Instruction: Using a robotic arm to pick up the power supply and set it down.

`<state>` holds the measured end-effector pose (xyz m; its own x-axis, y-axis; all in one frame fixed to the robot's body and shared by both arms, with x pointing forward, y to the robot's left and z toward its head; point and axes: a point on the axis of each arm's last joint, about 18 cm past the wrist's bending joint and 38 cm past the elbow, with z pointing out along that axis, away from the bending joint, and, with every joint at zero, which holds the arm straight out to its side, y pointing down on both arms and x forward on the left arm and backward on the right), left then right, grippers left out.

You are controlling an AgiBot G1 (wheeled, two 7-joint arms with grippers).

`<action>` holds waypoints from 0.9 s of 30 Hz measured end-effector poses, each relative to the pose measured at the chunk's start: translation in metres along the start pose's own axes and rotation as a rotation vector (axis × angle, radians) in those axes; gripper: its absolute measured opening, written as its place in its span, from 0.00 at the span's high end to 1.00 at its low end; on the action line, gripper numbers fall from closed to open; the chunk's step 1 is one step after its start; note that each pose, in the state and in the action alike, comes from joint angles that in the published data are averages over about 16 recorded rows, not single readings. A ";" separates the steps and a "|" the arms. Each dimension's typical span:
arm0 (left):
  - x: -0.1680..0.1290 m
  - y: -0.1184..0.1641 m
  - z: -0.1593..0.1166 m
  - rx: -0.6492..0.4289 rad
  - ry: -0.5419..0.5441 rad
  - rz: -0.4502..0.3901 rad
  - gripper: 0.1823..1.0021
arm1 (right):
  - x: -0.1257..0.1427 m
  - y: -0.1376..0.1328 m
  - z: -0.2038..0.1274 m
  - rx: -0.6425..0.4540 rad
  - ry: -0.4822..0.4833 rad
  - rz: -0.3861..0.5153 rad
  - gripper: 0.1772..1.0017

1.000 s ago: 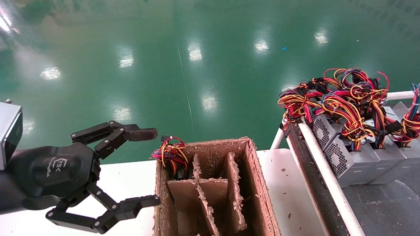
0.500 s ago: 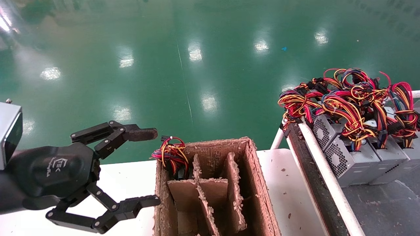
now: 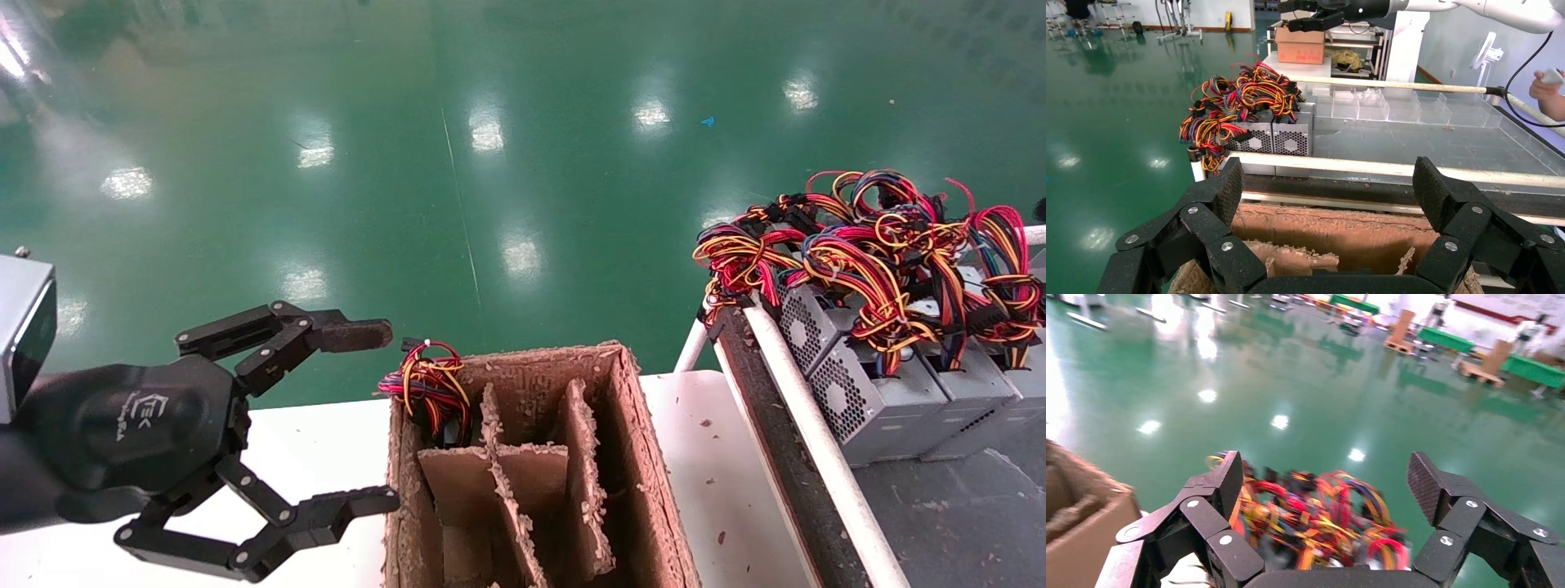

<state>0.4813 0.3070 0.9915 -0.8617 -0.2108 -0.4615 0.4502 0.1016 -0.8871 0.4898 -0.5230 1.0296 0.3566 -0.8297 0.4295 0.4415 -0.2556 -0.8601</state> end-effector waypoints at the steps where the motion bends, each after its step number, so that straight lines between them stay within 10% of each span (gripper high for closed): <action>1: 0.000 0.000 0.000 0.000 0.000 0.000 0.00 | -0.004 0.000 0.003 0.004 -0.015 0.003 0.13; 27: 0.000 0.000 0.000 0.000 0.000 0.000 0.00 | -0.093 -0.009 0.057 0.077 -0.380 0.064 0.00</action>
<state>0.4813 0.3070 0.9915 -0.8617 -0.2108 -0.4615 0.4502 0.1016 -0.8871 0.4995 -0.4154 1.0128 0.6582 -0.5963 0.4596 0.4640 -0.1594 -0.8714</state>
